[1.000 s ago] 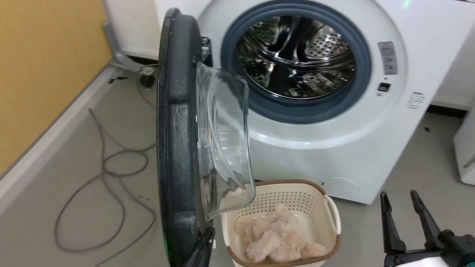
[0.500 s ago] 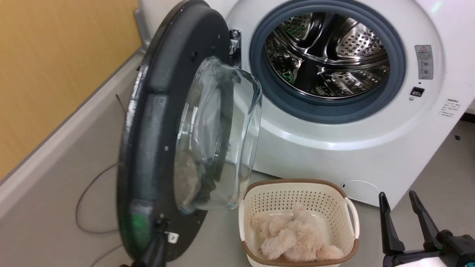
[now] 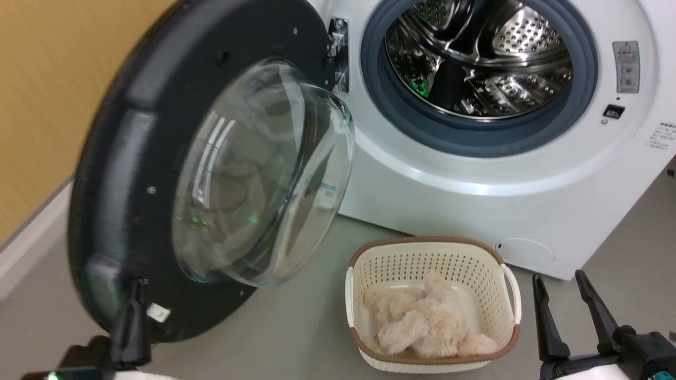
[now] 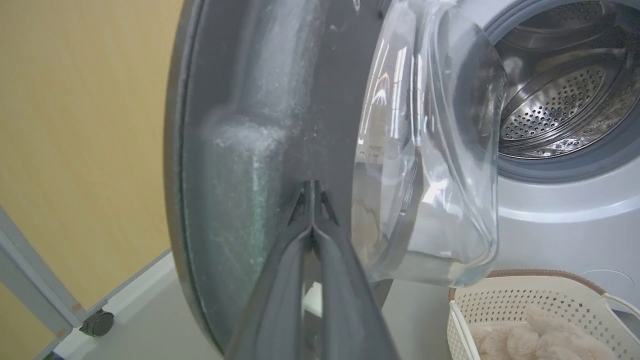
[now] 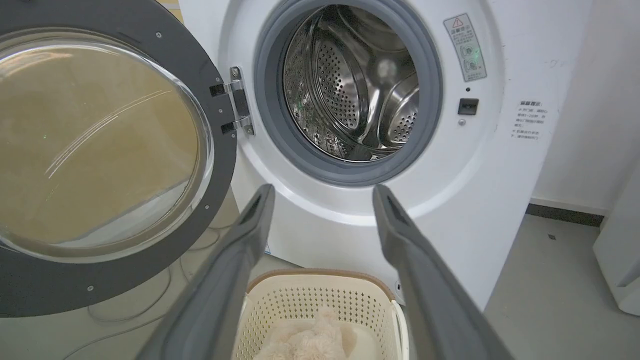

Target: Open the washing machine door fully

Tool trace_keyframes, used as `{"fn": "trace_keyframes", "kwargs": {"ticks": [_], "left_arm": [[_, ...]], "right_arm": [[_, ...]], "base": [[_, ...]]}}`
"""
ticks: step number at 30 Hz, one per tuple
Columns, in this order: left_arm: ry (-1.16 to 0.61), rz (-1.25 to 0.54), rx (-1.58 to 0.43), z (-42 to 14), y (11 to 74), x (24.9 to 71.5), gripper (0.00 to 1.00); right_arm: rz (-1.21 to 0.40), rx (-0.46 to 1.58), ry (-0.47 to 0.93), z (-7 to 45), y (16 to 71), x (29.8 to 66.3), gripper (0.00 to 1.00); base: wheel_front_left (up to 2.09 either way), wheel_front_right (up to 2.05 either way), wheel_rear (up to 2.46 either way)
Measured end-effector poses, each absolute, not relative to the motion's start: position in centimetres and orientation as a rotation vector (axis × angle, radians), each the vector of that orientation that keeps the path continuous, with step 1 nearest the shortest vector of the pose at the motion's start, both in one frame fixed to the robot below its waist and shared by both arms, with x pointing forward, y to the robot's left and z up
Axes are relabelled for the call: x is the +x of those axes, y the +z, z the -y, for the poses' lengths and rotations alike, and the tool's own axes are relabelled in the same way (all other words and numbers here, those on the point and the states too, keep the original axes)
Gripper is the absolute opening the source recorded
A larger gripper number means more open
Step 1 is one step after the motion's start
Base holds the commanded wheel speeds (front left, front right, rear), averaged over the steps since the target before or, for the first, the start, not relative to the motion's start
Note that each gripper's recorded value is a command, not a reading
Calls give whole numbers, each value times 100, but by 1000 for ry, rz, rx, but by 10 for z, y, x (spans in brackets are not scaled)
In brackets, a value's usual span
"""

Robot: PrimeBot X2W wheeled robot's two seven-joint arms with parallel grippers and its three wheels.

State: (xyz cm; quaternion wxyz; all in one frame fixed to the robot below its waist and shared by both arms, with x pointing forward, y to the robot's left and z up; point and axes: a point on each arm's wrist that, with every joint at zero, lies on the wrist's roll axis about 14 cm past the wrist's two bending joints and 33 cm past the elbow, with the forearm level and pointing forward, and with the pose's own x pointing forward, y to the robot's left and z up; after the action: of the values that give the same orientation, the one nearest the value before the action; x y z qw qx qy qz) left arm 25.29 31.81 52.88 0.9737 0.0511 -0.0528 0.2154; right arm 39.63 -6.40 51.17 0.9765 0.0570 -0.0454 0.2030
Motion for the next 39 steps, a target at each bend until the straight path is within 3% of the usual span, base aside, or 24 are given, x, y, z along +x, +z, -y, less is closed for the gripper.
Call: {"fn": "trace_keyframes", "kwargs": {"ticks": [15,39], "left_arm": [[608,77,83,-389,526,271,0],[719,-5,81,-476,522,313,0]], "right_arm": [[43,100,405,62,488,416,100],[1,59,376,71,463,436,100]], "base": [[0,0,0],[0,0,0]]}}
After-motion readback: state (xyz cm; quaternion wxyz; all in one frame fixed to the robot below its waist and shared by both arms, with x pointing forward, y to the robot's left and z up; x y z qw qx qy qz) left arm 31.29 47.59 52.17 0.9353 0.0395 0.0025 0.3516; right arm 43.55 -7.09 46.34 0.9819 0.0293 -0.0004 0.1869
